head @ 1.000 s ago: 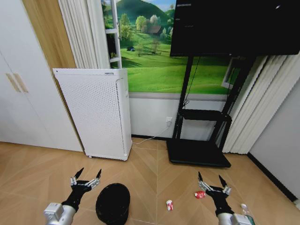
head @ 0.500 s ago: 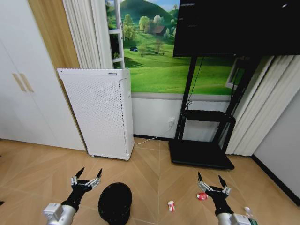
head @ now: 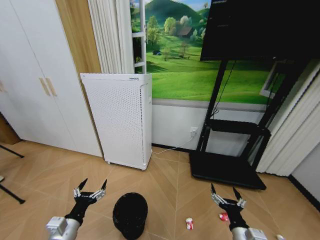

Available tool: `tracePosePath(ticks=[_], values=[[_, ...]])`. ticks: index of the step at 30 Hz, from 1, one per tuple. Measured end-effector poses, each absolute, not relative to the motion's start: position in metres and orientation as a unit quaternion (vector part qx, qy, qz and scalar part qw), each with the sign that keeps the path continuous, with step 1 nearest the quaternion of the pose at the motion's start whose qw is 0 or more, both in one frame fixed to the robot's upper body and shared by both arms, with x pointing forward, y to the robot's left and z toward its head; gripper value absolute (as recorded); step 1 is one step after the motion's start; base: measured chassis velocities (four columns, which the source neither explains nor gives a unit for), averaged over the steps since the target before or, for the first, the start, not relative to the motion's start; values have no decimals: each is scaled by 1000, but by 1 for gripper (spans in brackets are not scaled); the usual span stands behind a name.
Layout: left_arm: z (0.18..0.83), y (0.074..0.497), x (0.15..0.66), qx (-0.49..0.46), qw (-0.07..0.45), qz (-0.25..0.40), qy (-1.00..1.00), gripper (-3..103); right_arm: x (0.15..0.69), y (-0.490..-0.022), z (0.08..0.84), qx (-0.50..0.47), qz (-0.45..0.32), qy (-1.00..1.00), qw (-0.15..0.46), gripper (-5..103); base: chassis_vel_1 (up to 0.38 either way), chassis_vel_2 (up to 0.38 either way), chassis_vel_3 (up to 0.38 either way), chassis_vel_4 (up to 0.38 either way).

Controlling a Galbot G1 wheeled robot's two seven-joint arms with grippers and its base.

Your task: Pick up the trash bin and place the garbage on the floor into it.

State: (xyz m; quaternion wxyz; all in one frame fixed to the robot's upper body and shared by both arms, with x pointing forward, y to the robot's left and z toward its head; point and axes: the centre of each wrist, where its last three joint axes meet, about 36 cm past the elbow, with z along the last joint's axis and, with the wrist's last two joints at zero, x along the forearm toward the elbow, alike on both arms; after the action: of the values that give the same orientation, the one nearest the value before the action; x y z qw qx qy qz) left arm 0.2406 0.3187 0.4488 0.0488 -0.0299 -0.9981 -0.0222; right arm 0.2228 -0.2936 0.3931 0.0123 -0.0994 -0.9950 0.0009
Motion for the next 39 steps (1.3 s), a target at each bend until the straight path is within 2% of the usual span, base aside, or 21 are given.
tracePosePath(ticks=[39], values=[[448,317,240,-10,36,-11,-999,100,222,-294,390,-98,5,-995,11,100,-62,-61,-60,-64]])
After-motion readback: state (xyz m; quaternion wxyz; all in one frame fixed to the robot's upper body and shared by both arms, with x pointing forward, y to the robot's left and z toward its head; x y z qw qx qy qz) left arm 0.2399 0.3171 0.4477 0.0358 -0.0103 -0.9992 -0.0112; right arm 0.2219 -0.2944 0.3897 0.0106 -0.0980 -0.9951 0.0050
